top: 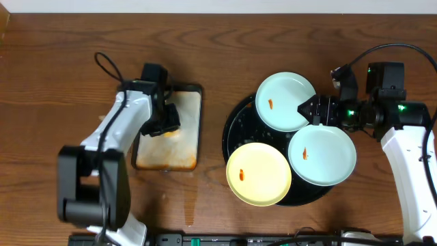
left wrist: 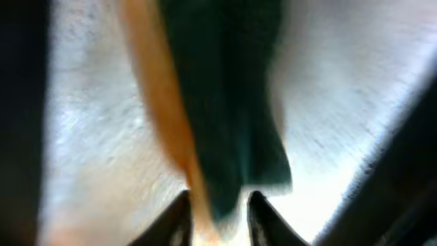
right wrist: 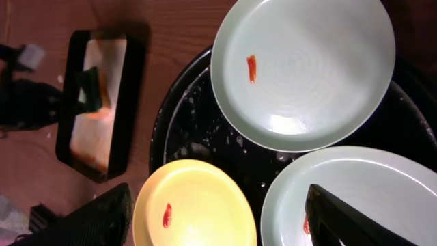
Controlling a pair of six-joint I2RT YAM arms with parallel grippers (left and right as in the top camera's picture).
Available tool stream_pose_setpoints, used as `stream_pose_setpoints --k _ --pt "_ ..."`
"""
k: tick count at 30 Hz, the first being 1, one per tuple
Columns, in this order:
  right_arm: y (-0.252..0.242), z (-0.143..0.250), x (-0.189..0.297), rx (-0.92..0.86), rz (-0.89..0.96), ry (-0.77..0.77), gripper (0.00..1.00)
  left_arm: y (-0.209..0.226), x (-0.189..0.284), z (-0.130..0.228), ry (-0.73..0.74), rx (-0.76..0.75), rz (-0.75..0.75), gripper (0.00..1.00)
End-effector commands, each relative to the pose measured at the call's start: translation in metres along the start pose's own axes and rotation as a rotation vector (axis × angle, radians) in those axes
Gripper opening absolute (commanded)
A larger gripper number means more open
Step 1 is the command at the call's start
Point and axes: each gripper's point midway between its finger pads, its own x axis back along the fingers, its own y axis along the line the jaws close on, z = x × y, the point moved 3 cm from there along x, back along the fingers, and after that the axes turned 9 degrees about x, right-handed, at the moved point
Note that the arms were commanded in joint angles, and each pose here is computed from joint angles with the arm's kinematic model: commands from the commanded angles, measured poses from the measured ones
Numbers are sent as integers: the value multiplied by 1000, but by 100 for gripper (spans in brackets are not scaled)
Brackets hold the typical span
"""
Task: Clean dirty plates on tray and stack at the side
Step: 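Lower the left gripper onto the green sponge and grasp it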
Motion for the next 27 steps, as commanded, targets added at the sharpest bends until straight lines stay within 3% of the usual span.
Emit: stream_pose_setpoints --k 1,6,12,19,22,24,27 --pt "8 -5 2 24 -17 -12 79 -1 10 -4 -26 -11 -1 51" --pt "8 -5 2 24 -17 -12 79 10 0 -5 -43 -10 -67 56" --pt "8 -5 2 24 -17 -13 79 -3 -22 -19 -105 47 -22 55" --pt "8 -5 2 15 -17 -11 79 9 -56 -23 -104 100 -128 42" --pt "8 -5 2 16 -17 -12 79 10 -67 -19 -72 100 -136 24" --pt "8 -5 2 16 -17 -12 79 5 -68 -16 -45 80 -102 11" --pt "8 -5 2 16 -17 -12 79 -14 -57 -12 -2 -39 17 8"
